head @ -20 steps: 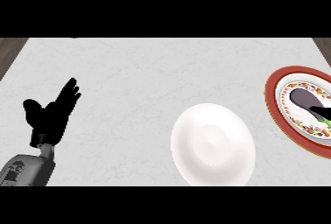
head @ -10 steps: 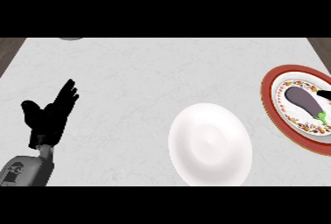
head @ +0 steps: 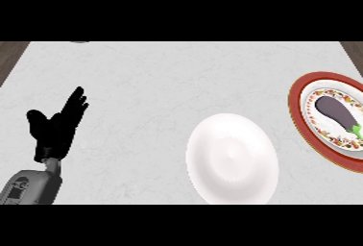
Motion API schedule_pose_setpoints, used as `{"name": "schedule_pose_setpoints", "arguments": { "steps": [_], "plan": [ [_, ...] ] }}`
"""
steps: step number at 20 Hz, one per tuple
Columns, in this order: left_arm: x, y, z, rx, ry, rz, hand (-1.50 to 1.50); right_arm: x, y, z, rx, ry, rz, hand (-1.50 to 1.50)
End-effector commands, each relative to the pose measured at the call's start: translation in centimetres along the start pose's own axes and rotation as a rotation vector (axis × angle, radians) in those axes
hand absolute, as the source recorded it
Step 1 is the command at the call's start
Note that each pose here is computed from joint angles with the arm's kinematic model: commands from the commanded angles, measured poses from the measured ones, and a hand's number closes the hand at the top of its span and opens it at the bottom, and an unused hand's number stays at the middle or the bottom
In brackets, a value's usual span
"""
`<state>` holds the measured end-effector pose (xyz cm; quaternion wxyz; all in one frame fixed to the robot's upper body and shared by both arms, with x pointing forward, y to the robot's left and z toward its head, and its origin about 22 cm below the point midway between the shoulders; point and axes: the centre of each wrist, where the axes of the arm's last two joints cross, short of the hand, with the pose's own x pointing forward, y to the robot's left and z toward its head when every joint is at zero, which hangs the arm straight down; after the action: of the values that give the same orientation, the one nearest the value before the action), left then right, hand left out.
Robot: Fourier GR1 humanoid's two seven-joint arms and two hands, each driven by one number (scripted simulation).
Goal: Pick the eggplant from the plate and place it in the plate
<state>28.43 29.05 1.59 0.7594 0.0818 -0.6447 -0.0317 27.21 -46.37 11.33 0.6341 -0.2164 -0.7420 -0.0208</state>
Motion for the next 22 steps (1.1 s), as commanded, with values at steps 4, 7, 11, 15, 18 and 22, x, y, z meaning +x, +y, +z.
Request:
{"name": "schedule_pose_setpoints", "arguments": {
  "steps": [4, 7, 11, 15, 18, 22],
  "plan": [
    [0.9, 0.4, 0.9, -0.006, 0.012, 0.0, 0.0, -2.3, -5.0, 2.9, -0.014, -0.031, -0.011, -1.5],
    [-0.8, 0.1, 1.0, 0.005, 0.007, 0.008, 0.0, -2.8, -6.8, 2.1, -0.023, -0.036, -0.013, -1.5],
    [0.2, -1.9, -0.5, -0.017, -0.003, -0.002, 0.0, -2.5, -9.8, 2.3, -0.058, -0.023, -0.017, -1.5],
    [2.0, -0.1, 1.3, -0.02, -0.009, 0.004, 0.0, -4.1, -9.7, 3.4, -0.043, -0.025, 0.036, -1.5],
    [-0.6, -1.1, 0.8, -0.016, -0.022, 0.008, 0.0, -4.5, -12.0, 3.5, -0.049, -0.001, 0.038, -1.5],
    [1.9, 0.7, -0.4, 0.0, -0.01, -0.009, 0.0, -4.8, -12.8, 4.0, -0.033, 0.036, 0.085, -1.5]
  ]
}}
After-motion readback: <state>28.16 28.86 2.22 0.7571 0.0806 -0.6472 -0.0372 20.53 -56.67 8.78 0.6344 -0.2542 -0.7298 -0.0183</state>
